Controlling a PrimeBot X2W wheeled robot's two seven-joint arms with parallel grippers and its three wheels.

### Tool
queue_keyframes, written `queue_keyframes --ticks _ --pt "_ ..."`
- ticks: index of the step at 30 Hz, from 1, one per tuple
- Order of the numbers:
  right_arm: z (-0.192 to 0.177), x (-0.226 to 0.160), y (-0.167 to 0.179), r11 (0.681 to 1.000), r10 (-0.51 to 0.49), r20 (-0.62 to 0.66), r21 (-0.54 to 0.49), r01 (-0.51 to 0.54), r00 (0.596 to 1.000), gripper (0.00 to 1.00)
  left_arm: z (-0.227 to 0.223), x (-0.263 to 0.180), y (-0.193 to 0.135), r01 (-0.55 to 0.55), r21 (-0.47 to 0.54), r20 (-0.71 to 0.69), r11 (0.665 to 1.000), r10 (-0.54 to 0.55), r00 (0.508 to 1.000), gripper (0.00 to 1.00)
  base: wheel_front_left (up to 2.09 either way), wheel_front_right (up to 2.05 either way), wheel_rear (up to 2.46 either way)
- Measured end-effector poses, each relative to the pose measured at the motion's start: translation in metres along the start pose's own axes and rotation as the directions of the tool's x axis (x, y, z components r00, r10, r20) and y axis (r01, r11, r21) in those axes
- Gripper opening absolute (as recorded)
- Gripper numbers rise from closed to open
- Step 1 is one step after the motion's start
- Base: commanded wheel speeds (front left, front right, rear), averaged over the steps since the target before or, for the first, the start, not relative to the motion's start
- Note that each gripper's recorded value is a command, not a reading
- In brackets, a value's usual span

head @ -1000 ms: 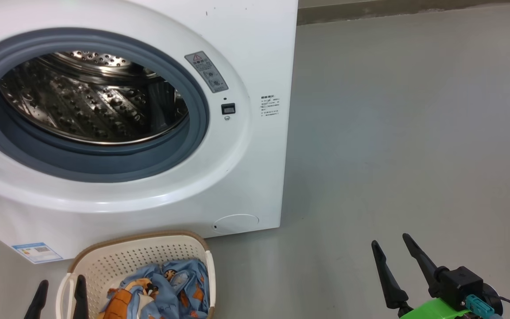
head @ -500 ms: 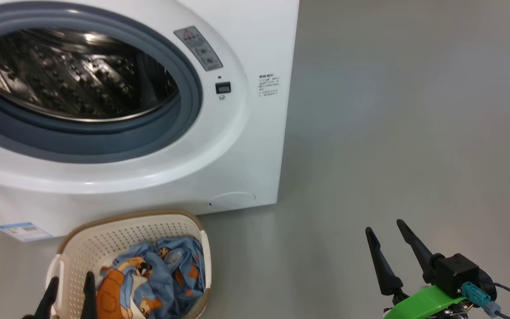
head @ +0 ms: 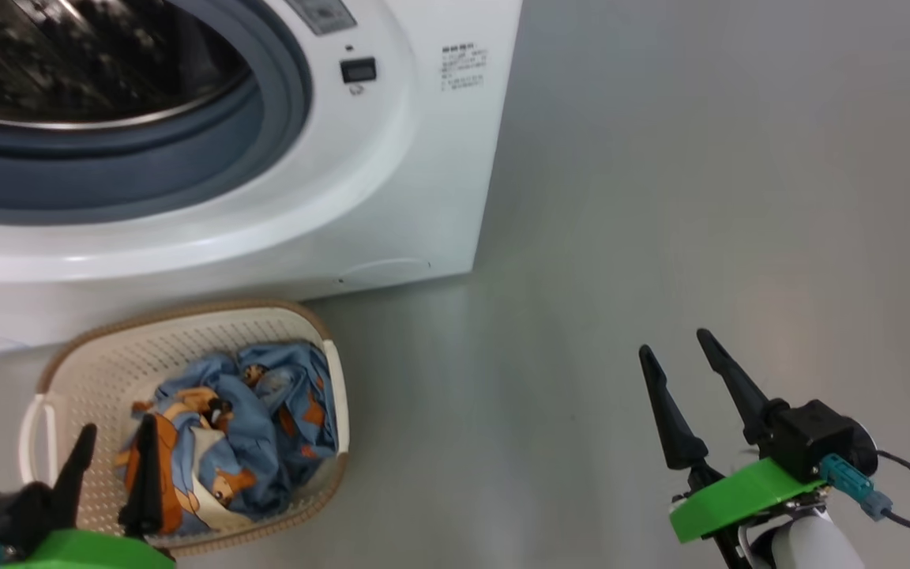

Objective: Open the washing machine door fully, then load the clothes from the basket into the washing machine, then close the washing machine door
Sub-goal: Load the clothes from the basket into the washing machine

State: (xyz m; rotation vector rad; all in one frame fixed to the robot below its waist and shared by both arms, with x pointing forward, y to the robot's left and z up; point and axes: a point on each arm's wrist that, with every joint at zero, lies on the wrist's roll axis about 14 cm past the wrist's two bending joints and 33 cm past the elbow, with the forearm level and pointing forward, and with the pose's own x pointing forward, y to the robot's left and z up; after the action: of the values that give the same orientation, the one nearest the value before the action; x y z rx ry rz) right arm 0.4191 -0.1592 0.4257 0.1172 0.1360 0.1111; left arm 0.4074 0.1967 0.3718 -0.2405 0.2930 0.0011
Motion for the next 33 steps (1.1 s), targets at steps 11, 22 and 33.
queue_keyframes --ticks 11,22,33 --pt "-0.031 0.019 -0.012 0.999 -0.026 -0.066 0.029 0.028 0.997 1.0 -0.048 0.043 0.021 -0.033 -0.019 -0.136 0.999 0.03 0.99 1.0 0.0 0.0 0.0" --pt "-0.061 0.027 -0.024 0.997 -0.052 -0.132 0.052 0.059 0.99 1.0 -0.133 0.051 0.045 -0.068 -0.018 -0.386 0.998 0.056 0.921 1.0 0.0 0.0 0.0" --pt "-0.089 0.027 -0.037 0.991 -0.088 -0.2 0.079 0.106 0.976 1.0 -0.196 0.05 0.057 -0.085 -0.042 -0.569 0.995 0.046 0.821 1.0 0.0 0.0 0.0"
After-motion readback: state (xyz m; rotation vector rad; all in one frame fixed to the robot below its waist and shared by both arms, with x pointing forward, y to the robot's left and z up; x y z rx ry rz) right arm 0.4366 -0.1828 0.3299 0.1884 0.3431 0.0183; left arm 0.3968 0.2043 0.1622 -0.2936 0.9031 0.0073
